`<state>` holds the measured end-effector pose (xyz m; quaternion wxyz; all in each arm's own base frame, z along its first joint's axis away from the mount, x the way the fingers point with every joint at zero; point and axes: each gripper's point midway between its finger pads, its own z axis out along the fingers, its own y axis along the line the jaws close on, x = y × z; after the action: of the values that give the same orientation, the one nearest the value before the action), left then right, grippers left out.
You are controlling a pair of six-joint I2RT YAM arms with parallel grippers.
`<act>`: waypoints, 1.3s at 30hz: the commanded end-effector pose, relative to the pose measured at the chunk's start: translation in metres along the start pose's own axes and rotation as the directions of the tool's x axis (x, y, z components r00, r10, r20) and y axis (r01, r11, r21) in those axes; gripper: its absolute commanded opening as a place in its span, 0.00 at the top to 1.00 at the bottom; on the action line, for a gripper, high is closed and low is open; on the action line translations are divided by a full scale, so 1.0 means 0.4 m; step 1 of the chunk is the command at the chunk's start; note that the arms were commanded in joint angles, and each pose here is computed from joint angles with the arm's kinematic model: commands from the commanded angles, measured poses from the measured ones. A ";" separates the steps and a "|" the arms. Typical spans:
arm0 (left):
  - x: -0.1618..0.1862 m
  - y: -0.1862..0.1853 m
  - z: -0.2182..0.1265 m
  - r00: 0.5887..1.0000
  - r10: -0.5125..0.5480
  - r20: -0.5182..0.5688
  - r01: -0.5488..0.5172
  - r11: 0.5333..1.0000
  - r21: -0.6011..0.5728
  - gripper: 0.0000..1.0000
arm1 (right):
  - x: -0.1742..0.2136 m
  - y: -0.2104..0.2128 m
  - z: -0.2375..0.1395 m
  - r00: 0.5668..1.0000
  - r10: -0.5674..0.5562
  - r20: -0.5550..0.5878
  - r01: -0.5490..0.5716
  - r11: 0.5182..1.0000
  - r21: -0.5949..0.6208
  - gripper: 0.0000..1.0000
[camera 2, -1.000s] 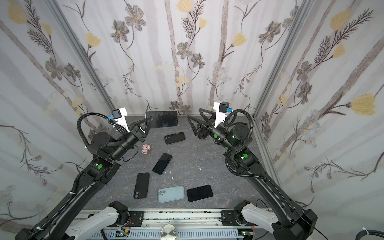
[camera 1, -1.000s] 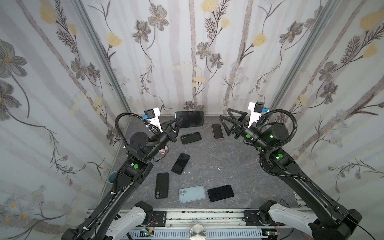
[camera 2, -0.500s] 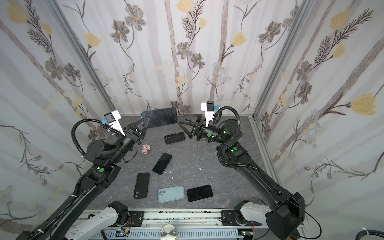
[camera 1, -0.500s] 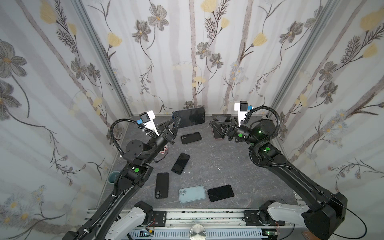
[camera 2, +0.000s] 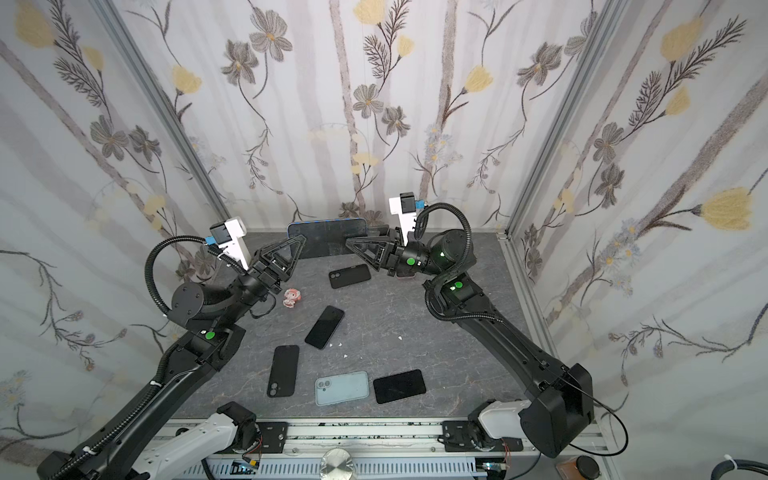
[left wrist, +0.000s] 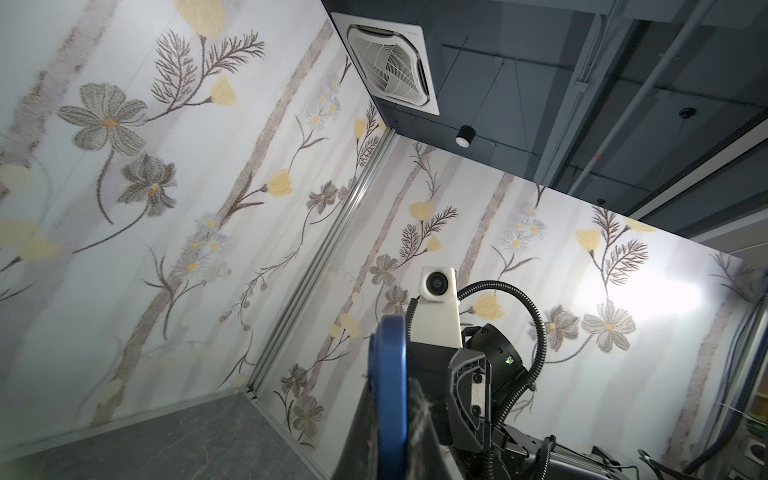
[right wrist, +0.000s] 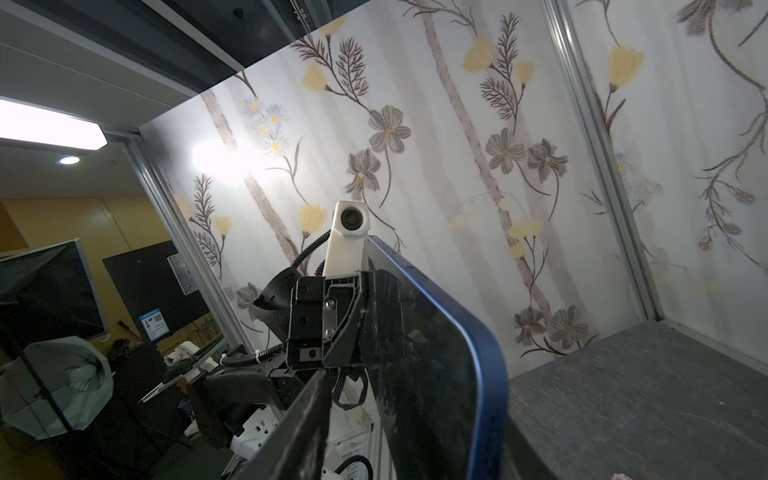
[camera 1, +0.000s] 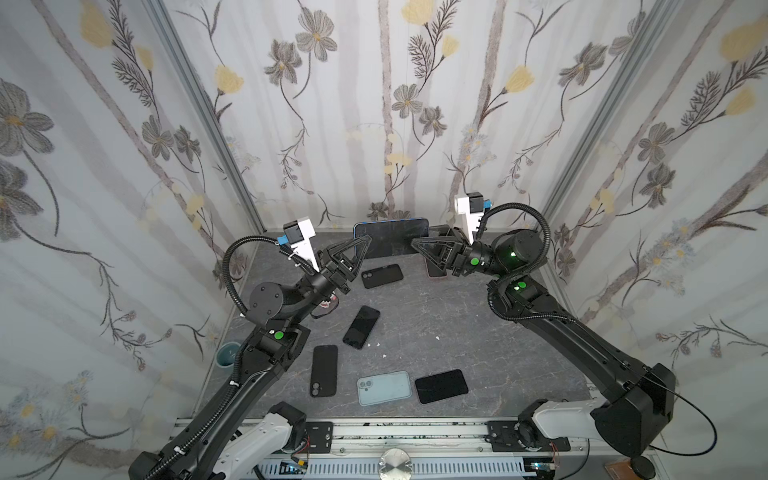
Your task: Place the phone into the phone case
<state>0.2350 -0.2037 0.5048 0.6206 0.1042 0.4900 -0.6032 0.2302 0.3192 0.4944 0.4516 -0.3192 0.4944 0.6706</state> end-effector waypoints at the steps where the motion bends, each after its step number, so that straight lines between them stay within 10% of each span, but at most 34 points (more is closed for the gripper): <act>1: -0.028 -0.034 0.007 1.000 0.010 0.024 -0.011 0.999 0.050 1.00 | -0.003 0.099 0.014 0.997 -0.064 -0.043 0.056 0.985 -0.163 0.52; 5: -0.022 -0.025 0.002 0.999 0.024 0.025 -0.025 0.999 0.034 1.00 | -0.013 0.109 0.023 0.997 -0.060 -0.044 0.052 0.985 -0.164 0.74; 20: -0.016 -0.015 0.010 1.000 0.024 0.013 -0.024 0.999 0.025 1.00 | -0.001 0.092 0.021 0.996 -0.055 -0.072 0.047 0.994 -0.103 0.99; 23: -0.016 -0.014 0.010 1.000 0.029 0.011 -0.029 0.999 0.021 1.00 | 0.003 0.078 0.023 0.996 -0.056 -0.076 0.050 0.995 -0.085 0.81; 28: -0.010 -0.007 0.010 1.000 0.027 0.004 -0.027 1.000 0.014 1.00 | 0.004 0.070 0.032 0.995 -0.050 -0.092 0.042 0.995 -0.089 0.80; 36: 0.004 0.017 0.016 0.999 0.032 -0.008 -0.032 0.999 -0.009 1.00 | 0.017 0.064 0.030 0.991 -0.074 -0.115 0.065 0.995 -0.081 1.00; 39: -0.002 0.014 0.013 0.999 0.039 0.000 -0.039 0.999 -0.013 1.00 | 0.017 0.054 0.023 0.990 -0.084 -0.115 0.078 0.995 -0.057 0.59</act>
<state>0.2300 -0.2109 0.5092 0.6180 0.1341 0.4787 -0.6091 0.2186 0.3315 0.4934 0.4195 -0.3564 0.5154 0.6568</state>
